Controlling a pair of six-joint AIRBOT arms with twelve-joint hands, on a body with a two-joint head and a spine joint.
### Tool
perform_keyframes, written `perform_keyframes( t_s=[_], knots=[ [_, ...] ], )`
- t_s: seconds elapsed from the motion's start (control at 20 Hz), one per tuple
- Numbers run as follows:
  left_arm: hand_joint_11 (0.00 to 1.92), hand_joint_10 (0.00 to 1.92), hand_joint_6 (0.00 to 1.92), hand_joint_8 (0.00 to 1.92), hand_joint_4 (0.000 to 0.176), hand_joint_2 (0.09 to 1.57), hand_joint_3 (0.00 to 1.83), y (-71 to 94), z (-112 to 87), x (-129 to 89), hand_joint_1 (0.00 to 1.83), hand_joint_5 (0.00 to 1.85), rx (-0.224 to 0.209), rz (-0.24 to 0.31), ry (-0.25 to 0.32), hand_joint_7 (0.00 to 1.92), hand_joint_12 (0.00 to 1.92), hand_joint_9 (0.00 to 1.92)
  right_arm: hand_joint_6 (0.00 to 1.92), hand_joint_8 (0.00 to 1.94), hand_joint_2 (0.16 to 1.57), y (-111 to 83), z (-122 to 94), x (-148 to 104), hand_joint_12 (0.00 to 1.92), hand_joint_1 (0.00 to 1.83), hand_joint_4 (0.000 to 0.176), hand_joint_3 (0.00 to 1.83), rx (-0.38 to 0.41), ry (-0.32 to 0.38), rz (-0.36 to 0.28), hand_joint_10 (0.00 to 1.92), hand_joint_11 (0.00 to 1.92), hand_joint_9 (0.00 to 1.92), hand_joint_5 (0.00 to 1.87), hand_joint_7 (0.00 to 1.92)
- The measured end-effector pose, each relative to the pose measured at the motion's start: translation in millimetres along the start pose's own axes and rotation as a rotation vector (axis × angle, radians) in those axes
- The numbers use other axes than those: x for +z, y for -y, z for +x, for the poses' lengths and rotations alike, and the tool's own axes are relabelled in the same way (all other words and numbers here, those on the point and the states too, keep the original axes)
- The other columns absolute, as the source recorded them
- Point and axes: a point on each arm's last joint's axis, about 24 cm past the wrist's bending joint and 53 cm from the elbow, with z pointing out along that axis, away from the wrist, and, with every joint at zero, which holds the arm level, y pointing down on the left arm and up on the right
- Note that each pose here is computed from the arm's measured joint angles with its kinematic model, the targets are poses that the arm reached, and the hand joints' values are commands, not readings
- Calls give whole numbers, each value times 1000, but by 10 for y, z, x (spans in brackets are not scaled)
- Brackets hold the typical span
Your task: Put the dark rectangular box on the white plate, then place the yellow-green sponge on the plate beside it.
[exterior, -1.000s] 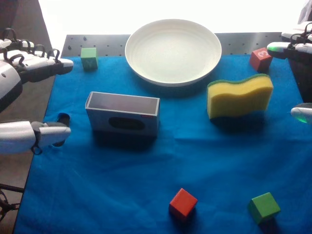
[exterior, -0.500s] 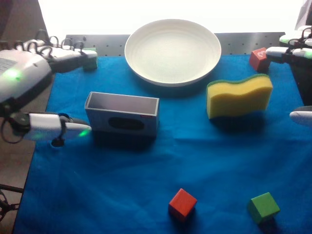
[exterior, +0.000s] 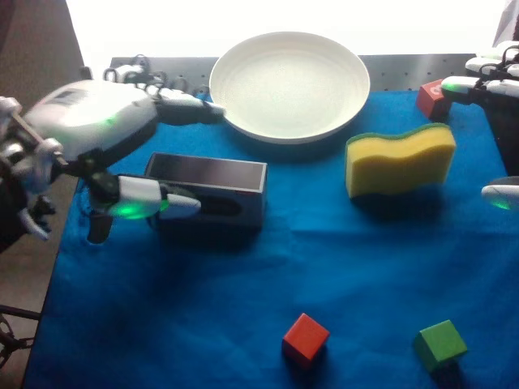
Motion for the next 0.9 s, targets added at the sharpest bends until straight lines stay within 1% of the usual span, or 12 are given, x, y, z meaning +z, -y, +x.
perform_keyframes(
  t_s=[0.05, 0.1, 0.15, 0.2, 0.3, 0.35, 0.4, 0.55, 0.65, 0.7, 0.85, 0.9],
  knots=[
    [565, 138, 897, 728, 0, 1115, 3, 30, 26, 39, 1164, 869, 4, 7, -11, 997, 1046, 1027, 5, 2, 1122, 1, 0, 0, 142, 575, 134, 1, 0, 0, 1, 6, 51, 141, 230, 172],
    [706, 1161, 1107, 928, 0, 1123, 0, 75, 60, 91, 1362, 874, 17, 20, -28, 982, 1264, 922, 6, 1, 1128, 4, -2, 0, 145, 563, 127, 3, 0, 0, 1, 2, 61, 137, 237, 169],
    [706, 1161, 1107, 928, 0, 1123, 0, 99, 61, 119, 1362, 874, 9, 23, -33, 982, 1264, 922, 6, 1, 1128, 8, -2, 0, 145, 563, 127, 3, 0, 0, 2, 2, 61, 137, 237, 169],
    [764, 1265, 783, 1172, 0, 1114, 0, 118, 30, 158, 1290, 989, 16, 29, -28, 989, 1571, 932, 5, 2, 1129, 8, -7, 0, 152, 560, 124, 2, -1, 1, 2, 8, 75, 154, 240, 175],
    [724, 1286, 711, 1186, 0, 1105, 0, 137, -13, 179, 1277, 1018, 19, 34, -18, 1012, 1679, 931, 5, 1, 1128, 6, -1, 1, 150, 565, 129, 1, -1, 0, 1, 7, 72, 154, 241, 172],
    [653, 1261, 785, 989, 0, 1097, 0, 130, -27, 186, 1365, 965, 21, 32, -18, 1062, 1564, 936, 6, 2, 1130, 5, -2, 1, 149, 570, 128, 2, -1, 0, 1, 4, 68, 149, 244, 175],
    [591, 1117, 911, 784, 0, 1082, 0, 125, -71, 191, 1388, 920, 19, 30, -9, 1123, 1196, 992, 8, 3, 1131, 10, 1, 2, 151, 596, 118, 2, 0, 0, 3, 3, 74, 148, 255, 180],
    [732, 1081, 816, 687, 0, 1060, 0, 187, -376, 201, 1385, 1007, 3, 59, 53, 1153, 1255, 1034, 7, 1, 1131, 6, 0, 2, 150, 602, 111, 1, 0, 0, 1, 4, 73, 153, 259, 178],
    [591, 603, 835, 744, 11, 1060, 1, 212, -644, 210, 1251, 1050, -5, 78, 120, 1154, 1379, 1028, 1, 0, 1142, 9, -1, 2, 149, 580, 109, 5, 0, 1, 2, 0, 70, 146, 252, 173],
    [641, 833, 867, 627, 0, 1055, 0, 200, -840, 233, 1363, 1030, -1, 80, 167, 1193, 1233, 1059, 5, 4, 1147, 8, -1, 2, 148, 578, 91, 5, 0, 1, 2, 5, 77, 159, 266, 185],
    [831, 865, 867, 537, 0, 1037, 0, 155, -1114, 414, 1390, 1022, -1, 72, 227, 1223, 1105, 1125, 7, 5, 1141, 12, 12, 7, 147, 590, 89, 1, 4, 1, 3, 8, 86, 173, 275, 191],
    [633, 970, 929, 640, 0, 1058, 0, 116, -1147, 519, 1380, 1003, -13, 59, 231, 1182, 1156, 1019, 1, 0, 1146, 5, 23, 8, 140, 547, 111, 2, 3, -2, 0, 5, 86, 173, 267, 184]
  ],
)
